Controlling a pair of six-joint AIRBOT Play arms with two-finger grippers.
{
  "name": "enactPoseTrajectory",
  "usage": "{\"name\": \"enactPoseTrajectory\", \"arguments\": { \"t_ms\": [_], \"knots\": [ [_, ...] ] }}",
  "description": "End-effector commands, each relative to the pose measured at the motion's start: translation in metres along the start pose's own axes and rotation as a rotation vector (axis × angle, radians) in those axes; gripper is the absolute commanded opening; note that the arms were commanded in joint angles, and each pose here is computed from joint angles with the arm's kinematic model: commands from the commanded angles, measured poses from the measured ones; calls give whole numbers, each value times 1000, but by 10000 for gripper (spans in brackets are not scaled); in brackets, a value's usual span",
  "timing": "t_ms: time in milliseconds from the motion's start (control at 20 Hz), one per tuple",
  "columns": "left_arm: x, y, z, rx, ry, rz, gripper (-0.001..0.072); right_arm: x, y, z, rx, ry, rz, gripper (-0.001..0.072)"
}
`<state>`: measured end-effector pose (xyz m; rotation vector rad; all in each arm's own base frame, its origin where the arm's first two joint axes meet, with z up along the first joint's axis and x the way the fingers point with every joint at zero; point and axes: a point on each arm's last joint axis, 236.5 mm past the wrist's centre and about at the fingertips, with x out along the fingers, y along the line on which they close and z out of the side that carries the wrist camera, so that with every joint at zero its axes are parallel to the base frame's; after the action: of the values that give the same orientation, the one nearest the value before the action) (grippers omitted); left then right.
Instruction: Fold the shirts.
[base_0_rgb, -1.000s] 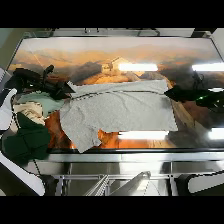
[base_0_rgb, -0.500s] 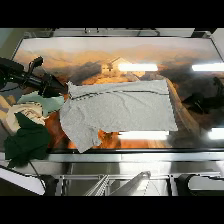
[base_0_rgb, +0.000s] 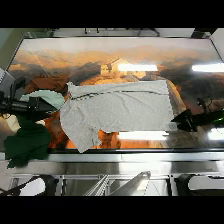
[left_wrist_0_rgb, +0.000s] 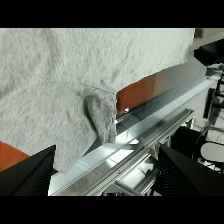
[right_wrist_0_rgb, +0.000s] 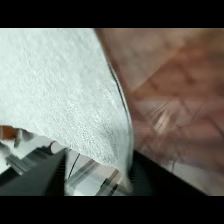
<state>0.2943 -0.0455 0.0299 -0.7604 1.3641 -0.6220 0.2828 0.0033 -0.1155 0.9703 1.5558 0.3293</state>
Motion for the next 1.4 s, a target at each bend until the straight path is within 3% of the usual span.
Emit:
{"name": "enactPoseTrajectory", "arguments": {
  "t_ms": [0, 50, 100, 150, 250, 300, 350, 400, 900, 950, 1350],
  "knots": [
    [-5, 17, -21, -59, -124, 37, 700, 24, 2, -3, -43, 23, 32, 425],
    [-6, 24, -24, -75, -161, 60, 700, 26, 6, -4, -56, 29, 33, 422],
    [-5, 29, -28, -93, -192, 71, 700, 28, 8, -5, -65, 34, 31, 289],
    [-3, 33, -35, -113, -204, 73, 700, 29, 8, -5, -68, 38, 30, 94],
    [11, 40, -47, -151, -201, 69, 699, 28, 8, -5, -69, 36, 29, 17],
    [17, 46, -52, -173, -201, 70, 663, 28, 8, -5, -69, 36, 29, 17],
    [24, 52, -56, -199, -196, 69, 528, 28, 8, -5, -70, 37, 30, 17],
    [31, 59, -59, -229, -192, 68, 445, 28, 8, -5, -73, 36, 30, 17],
    [91, 119, -82, -520, -85, 35, 449, 28, 8, -5, -73, 35, 30, 17],
    [96, 122, -83, -521, -76, 48, 525, 28, 8, -5, -73, 35, 30, 17],
    [126, 99, -42, -305, -71, 156, 515, 28, 10, -7, -73, 43, 35, 17]
  ]
}}
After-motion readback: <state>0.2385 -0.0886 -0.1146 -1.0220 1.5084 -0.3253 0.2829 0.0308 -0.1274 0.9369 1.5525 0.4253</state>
